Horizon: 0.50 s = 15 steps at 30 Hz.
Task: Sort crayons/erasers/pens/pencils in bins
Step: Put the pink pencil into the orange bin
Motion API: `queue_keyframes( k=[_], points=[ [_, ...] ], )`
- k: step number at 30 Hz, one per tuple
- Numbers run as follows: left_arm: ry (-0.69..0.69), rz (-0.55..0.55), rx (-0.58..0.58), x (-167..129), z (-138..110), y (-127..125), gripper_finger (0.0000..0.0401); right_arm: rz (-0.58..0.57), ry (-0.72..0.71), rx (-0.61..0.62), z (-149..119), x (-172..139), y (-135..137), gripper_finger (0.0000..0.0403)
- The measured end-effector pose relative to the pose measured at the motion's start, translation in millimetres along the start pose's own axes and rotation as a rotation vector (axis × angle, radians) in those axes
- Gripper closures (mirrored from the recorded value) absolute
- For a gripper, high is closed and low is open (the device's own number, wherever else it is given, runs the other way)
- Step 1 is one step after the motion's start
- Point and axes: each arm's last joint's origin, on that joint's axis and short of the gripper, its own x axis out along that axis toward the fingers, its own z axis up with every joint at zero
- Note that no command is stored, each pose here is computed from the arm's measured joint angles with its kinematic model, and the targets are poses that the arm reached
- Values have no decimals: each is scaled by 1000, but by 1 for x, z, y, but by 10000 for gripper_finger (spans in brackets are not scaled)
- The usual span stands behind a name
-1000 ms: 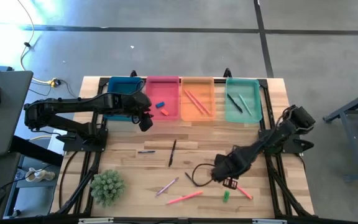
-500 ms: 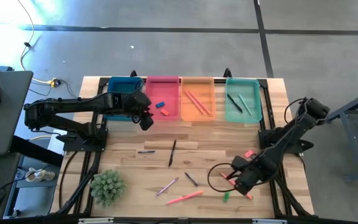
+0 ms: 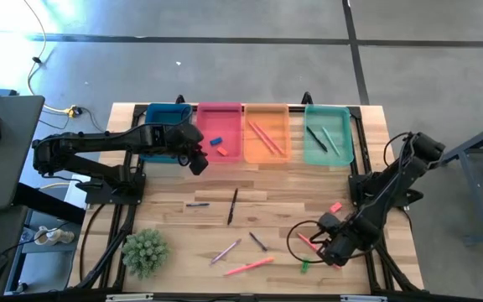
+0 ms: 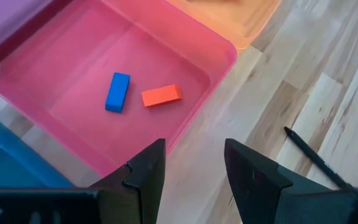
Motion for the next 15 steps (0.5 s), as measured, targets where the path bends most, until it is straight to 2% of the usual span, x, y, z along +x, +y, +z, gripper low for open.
queue_keyframes(
  k=[5, 10, 15],
  points=[
    [-1, 0, -22, 0, 0, 0, 247, 6, 1, 0, -1, 13, 8, 227],
    [-1, 0, -23, 0, 0, 0, 247, -36, 11, 1, -1, 29, 14, 236],
    [0, 0, -22, 0, 0, 0, 247, -10, 19, -3, -2, 41, 22, 244]
  ],
)
